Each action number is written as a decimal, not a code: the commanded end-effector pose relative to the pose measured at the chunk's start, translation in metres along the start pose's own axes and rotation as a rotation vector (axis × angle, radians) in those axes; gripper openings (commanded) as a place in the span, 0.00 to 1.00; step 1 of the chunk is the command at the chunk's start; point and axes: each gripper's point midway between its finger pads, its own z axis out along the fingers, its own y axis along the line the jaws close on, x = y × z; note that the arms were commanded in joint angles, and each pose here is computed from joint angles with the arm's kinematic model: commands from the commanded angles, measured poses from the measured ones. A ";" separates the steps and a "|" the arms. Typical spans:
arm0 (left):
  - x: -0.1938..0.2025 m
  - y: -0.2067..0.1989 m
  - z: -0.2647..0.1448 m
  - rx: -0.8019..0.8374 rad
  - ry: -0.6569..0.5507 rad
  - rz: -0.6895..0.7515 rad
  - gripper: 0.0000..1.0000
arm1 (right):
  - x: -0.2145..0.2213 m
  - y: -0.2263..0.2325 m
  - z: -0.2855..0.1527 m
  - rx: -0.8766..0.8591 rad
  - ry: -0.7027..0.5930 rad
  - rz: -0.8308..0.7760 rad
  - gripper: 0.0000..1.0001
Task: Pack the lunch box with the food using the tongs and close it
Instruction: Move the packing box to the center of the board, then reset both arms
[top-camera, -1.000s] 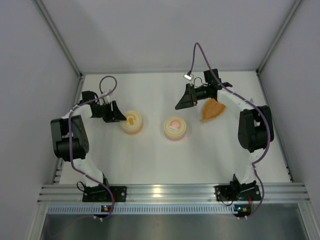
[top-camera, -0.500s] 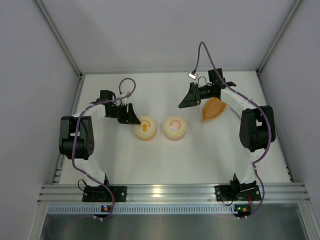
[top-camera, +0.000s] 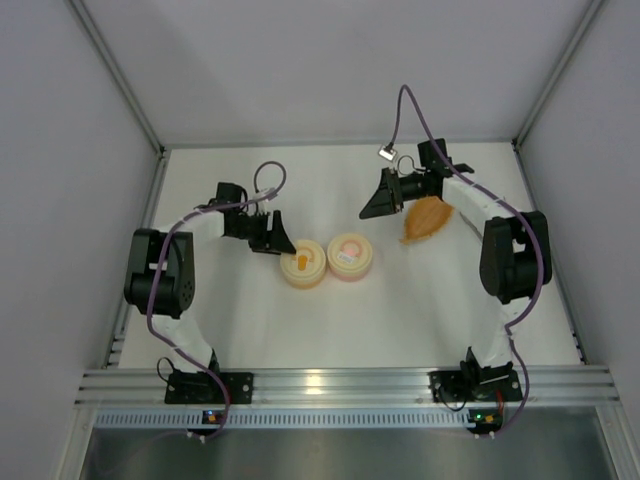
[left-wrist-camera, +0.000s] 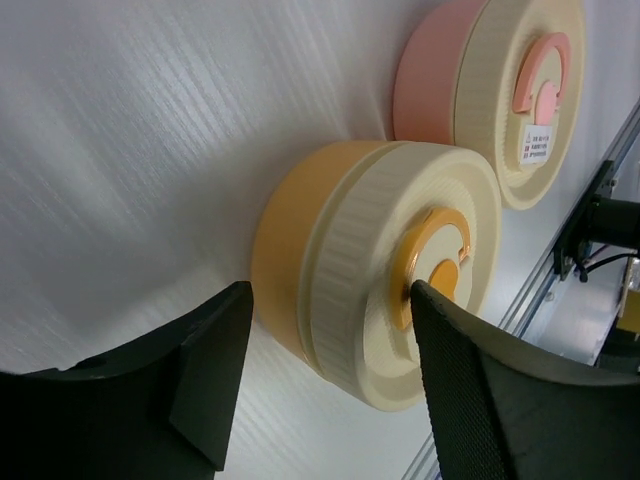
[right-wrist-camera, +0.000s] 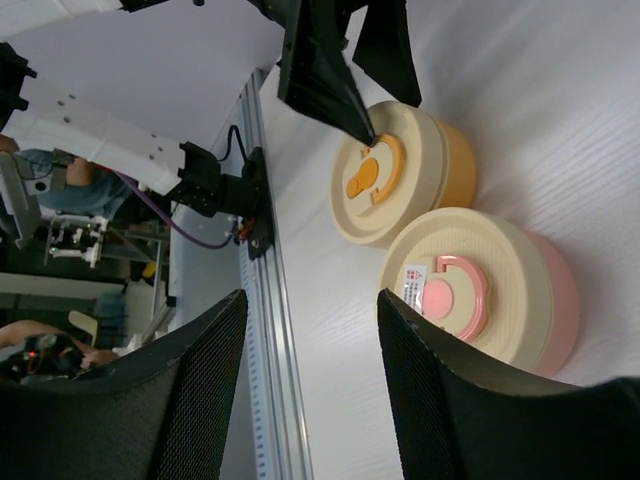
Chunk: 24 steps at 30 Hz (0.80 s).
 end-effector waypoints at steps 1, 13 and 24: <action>0.009 0.016 -0.001 -0.082 0.013 0.007 0.71 | -0.002 0.014 -0.015 0.040 -0.002 -0.101 0.55; -0.084 -0.047 -0.110 -0.171 -0.232 0.302 0.98 | -0.006 0.008 -0.072 0.299 -0.064 -0.206 0.99; -0.071 -0.029 -0.177 -0.309 -0.356 0.253 0.98 | 0.013 -0.041 -0.203 0.869 -0.243 -0.135 0.99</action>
